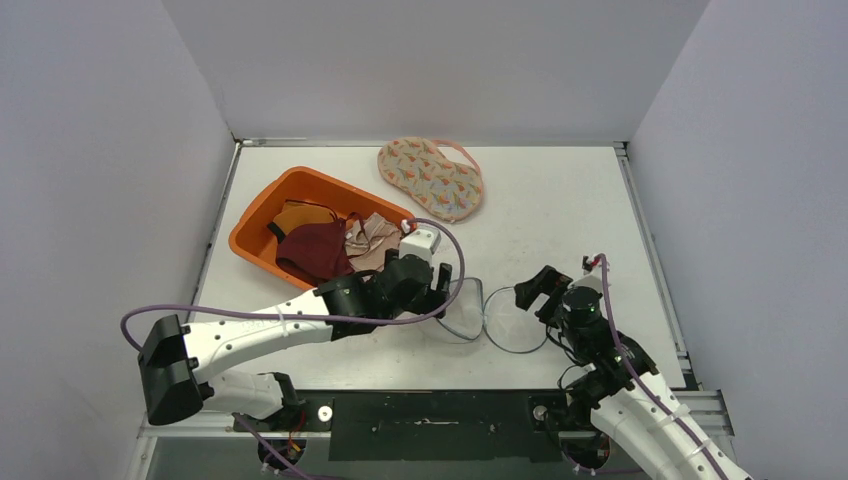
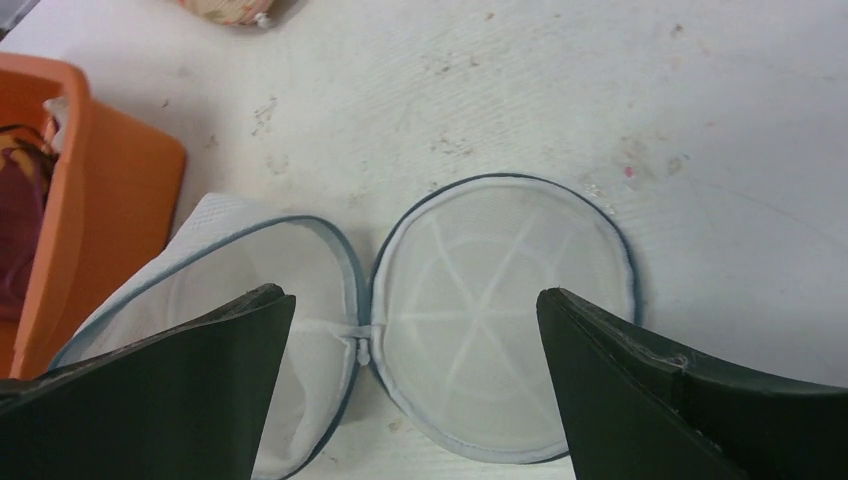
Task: Unzip the laundry bag and remove the bra
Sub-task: Place the bra in the bin.
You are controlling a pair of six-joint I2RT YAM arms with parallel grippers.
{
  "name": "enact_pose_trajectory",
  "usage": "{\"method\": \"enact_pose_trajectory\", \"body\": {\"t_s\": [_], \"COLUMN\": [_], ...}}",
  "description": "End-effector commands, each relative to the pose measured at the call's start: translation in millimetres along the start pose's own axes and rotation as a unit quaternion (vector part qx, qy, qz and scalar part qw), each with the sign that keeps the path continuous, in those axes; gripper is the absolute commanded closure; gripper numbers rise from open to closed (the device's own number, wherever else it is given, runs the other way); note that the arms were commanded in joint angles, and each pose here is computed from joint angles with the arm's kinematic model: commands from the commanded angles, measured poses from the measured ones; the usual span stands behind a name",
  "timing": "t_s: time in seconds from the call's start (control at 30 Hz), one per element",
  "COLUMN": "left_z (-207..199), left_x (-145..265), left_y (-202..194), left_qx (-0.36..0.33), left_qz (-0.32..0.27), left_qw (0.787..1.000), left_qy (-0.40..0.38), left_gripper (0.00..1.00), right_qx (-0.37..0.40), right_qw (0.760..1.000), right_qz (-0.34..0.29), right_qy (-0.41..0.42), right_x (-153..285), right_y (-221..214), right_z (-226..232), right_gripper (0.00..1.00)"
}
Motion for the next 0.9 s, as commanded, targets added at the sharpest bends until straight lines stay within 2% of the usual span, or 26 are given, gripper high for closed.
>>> {"method": "enact_pose_trajectory", "body": {"t_s": [0.0, 0.37, 0.57, 0.7, 0.87], "left_z": [-15, -5, 6, 14, 28], "left_x": [-4, -39, -45, -46, -44], "left_y": [17, -11, -12, -9, -12], "left_qx": [-0.053, -0.087, -0.066, -0.039, -0.018], "left_qz": [-0.015, 0.022, 0.015, 0.005, -0.003], "left_qw": [0.998, 0.996, 0.997, 0.998, 0.998], "left_qy": [0.005, 0.028, 0.037, 0.042, 0.055], "left_gripper": [0.29, 0.6, 0.8, 0.87, 0.95], "right_qx": [-0.042, -0.06, -0.055, -0.052, -0.068], "right_qw": [0.995, 0.982, 0.979, 0.979, 0.98], "right_qz": [-0.017, -0.003, -0.001, 0.032, 0.039], "right_qy": [-0.088, -0.18, -0.198, -0.194, -0.183], "right_x": [1, -2, -6, -17, -25], "right_y": [15, 4, -1, -22, -34], "right_z": [-18, -44, -50, -50, -49], "right_gripper": [0.02, 0.0, 0.07, 0.13, 0.25]}}
Point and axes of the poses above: each gripper's point midway between its finger pads, its own x axis back along the fingers, its own z axis along the line the jaws close on, y = z × x, the point moved 2 cm from there along x, back along the fingers, and after that the axes turned 13 degrees about x, right-handed, at the moved point
